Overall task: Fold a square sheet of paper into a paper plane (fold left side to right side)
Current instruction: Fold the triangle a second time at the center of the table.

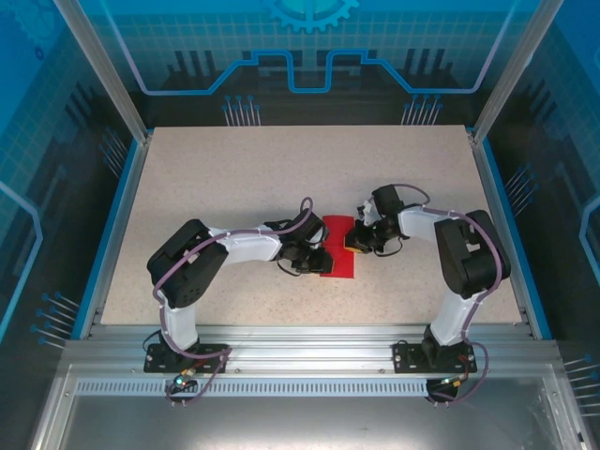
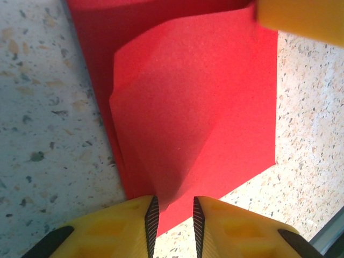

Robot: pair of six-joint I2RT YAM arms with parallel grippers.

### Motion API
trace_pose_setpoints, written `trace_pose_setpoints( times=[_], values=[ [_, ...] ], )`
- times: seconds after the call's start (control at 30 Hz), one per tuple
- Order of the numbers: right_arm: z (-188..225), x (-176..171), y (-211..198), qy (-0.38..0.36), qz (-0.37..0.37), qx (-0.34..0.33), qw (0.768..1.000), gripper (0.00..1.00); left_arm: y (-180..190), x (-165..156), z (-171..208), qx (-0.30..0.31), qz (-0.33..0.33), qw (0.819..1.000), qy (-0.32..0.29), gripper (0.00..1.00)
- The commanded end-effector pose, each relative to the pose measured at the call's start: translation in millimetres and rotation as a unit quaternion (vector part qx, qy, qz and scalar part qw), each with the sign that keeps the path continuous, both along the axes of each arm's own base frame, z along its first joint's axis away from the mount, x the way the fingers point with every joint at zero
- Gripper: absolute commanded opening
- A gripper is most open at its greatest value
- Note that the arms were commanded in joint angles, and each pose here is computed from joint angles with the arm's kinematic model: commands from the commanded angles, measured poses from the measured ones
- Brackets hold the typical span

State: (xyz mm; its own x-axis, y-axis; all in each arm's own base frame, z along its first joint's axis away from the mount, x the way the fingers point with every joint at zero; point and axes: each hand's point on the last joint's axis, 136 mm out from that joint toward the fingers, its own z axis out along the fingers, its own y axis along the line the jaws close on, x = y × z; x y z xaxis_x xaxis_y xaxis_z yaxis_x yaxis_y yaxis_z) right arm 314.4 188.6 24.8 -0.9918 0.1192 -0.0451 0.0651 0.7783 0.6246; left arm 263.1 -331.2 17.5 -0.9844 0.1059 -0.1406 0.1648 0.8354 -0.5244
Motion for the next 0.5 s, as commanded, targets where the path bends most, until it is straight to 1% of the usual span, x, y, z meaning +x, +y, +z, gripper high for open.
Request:
trace_pose_setpoints(
  times=[0.0, 0.13, 0.27, 0.47],
  values=[
    [23, -5, -4, -0.024, 0.016, 0.002, 1.000, 0.09, 22, -13, -24, 0.057, 0.008, 0.998, 0.033, 0.29],
    [25, -24, 6, -0.010, 0.035, 0.019, 0.999, 0.05, 26, -13, -23, 0.069, 0.009, 0.997, 0.030, 0.28],
    [14, -46, 19, 0.009, 0.053, 0.020, 0.998, 0.04, 30, -14, -26, 0.085, 0.013, 0.996, 0.029, 0.26],
    [7, -49, 34, 0.015, 0.070, 0.026, 0.997, 0.05, 34, -16, -28, 0.100, 0.014, 0.995, 0.029, 0.25]
  ],
)
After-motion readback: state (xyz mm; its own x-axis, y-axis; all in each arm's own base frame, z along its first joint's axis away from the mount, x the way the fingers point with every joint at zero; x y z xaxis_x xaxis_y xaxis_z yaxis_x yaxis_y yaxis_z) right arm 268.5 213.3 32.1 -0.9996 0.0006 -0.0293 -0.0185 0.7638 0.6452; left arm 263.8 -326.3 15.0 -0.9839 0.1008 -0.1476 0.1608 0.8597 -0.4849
